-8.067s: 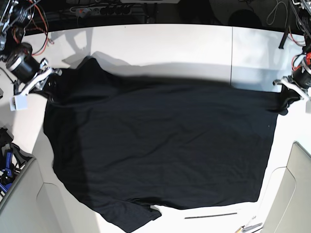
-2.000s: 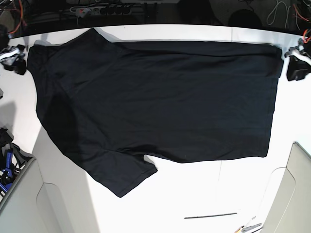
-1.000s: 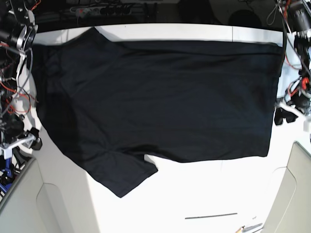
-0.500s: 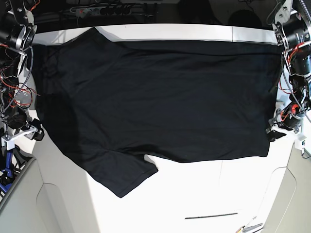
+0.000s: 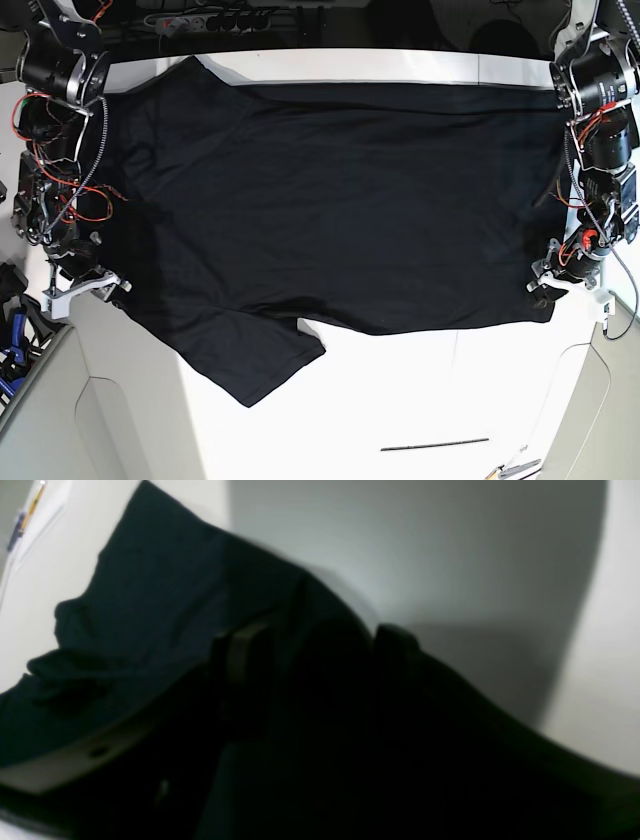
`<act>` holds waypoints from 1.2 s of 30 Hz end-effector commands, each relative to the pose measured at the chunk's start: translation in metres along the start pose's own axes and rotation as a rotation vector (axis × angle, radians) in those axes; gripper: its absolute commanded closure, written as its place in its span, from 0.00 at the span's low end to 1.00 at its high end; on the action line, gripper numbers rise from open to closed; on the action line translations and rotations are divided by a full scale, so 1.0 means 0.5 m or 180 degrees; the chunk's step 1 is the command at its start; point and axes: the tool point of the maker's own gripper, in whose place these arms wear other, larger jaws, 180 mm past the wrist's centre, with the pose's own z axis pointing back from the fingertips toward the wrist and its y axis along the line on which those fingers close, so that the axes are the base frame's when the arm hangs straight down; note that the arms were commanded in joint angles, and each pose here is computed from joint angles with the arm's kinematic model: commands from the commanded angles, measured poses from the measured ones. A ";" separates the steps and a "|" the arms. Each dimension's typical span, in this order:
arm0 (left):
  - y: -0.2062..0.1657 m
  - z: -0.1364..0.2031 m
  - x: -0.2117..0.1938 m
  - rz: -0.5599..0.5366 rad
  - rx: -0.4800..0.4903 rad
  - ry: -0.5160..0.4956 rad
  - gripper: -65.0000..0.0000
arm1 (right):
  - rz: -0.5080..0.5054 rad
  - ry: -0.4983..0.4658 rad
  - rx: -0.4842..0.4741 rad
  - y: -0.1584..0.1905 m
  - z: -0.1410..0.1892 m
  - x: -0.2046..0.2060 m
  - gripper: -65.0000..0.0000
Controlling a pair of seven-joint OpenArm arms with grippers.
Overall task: Fold the T-shirt properly
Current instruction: 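Move both grippers to the side seams midway along the shirt, then grasp the side seams and fold the hem half over the collar half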
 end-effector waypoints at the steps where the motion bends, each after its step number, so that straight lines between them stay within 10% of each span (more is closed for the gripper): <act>1: -0.003 0.001 0.033 -0.0045 -0.0011 -0.0077 0.44 | 0.0038 -0.0034 0.0062 0.018 -0.005 0.022 0.50; 11: -0.014 -0.003 0.049 -0.0041 -0.0041 -0.0139 0.45 | 0.0065 -0.0023 0.0254 0.057 -0.017 0.011 0.50; 18: 0.006 -0.005 0.071 0.0027 0.0174 -0.0188 0.85 | 0.0104 0.0001 0.0241 0.054 -0.016 0.010 1.00; 20: 0.011 -0.002 0.080 0.0002 0.0199 -0.0200 1.00 | 0.0141 -0.0009 0.0259 0.054 -0.013 0.015 1.00; 36: -0.062 0.053 0.120 -0.0434 -0.0469 0.0305 1.00 | 0.0496 0.0073 0.0491 0.118 0.056 0.076 1.00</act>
